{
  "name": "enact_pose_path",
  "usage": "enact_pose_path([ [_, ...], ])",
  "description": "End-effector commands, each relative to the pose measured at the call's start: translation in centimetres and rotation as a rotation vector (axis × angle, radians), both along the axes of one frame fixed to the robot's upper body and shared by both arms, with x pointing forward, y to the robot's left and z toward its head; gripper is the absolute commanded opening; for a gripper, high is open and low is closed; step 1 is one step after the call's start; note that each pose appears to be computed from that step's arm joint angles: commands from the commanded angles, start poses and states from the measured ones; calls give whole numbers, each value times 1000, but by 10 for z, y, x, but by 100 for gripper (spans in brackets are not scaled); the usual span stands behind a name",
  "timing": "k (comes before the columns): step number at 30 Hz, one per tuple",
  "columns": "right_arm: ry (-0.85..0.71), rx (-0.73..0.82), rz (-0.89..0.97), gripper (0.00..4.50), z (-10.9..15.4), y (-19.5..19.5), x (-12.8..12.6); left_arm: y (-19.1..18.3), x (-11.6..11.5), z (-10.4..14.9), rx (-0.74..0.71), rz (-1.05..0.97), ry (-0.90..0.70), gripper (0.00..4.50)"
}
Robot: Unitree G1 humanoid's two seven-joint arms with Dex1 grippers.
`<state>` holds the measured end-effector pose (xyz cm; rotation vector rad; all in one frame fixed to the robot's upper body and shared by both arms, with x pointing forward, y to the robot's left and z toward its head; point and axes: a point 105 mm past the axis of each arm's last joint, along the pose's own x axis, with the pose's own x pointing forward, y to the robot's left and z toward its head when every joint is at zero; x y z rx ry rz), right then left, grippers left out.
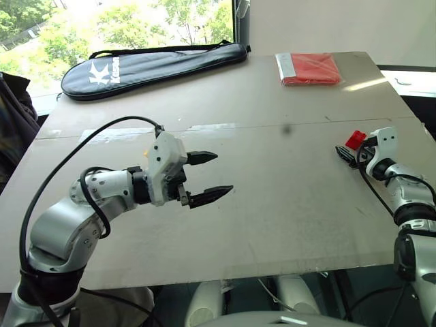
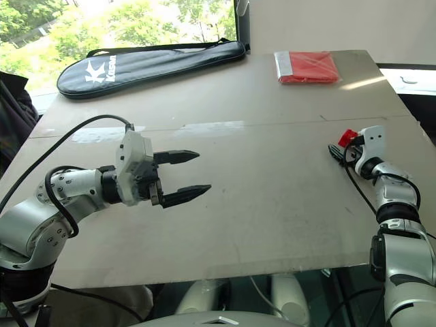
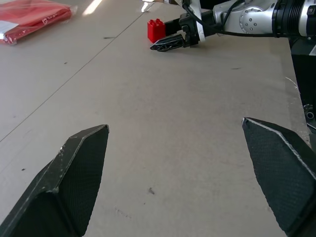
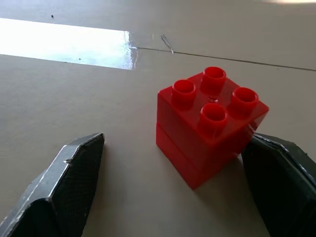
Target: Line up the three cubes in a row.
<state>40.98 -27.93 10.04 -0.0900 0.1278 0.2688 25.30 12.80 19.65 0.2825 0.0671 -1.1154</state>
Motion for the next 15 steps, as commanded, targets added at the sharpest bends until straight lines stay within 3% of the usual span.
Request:
enact_pose_path([
  [1,-68,10,-10,450,16,3,6,0,-6,10,9,-6,-57,442],
  [7,-84,21,12,450,11,15,4,3,-6,6,9,6,-55,442],
  [15,-126,42,-105,450,13,13,6,2,-4,3,3,0,-54,442],
])
